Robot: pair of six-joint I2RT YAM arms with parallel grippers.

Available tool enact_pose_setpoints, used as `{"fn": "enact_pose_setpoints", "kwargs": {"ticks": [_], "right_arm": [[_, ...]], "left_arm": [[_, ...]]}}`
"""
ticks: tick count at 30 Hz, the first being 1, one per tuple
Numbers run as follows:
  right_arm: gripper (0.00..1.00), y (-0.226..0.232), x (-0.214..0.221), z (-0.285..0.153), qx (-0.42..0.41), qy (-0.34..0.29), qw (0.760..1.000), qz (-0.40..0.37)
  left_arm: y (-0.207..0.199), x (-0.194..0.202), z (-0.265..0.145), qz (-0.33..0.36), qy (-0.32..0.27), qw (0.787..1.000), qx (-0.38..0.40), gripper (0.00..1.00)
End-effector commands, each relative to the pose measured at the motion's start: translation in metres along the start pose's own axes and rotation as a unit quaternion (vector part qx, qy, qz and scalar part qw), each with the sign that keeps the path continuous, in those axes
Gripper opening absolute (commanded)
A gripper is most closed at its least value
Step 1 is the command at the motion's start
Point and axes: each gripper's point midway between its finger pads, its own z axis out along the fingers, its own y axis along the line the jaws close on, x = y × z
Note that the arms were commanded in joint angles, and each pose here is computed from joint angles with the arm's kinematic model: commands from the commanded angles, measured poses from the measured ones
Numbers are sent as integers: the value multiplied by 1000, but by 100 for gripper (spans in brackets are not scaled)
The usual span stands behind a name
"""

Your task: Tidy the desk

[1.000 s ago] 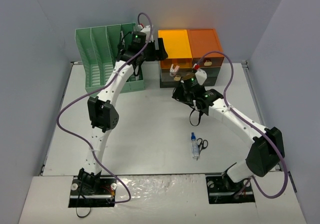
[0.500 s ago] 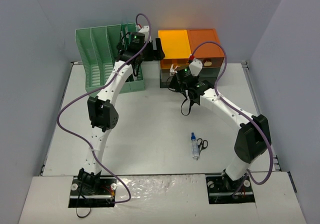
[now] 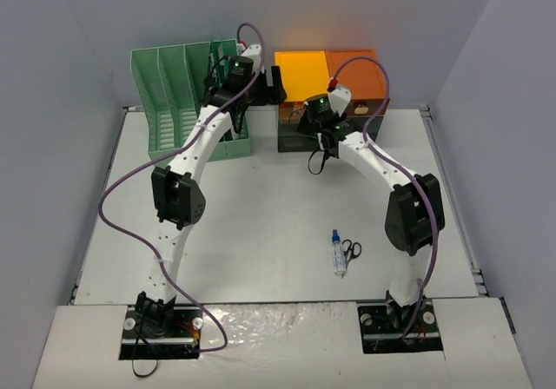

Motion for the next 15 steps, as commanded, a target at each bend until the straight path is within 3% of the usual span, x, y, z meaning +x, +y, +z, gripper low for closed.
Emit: {"fn": "enact_pose_setpoints", "kwargs": {"ticks": [1, 15], "right_arm": [[55, 24, -31, 13, -27, -38, 999, 8], [56, 37, -61, 17, -48, -60, 997, 15]], "left_arm": [[10, 15, -19, 31, 39, 998, -35, 82], [17, 19, -25, 40, 47, 997, -51, 82]]}}
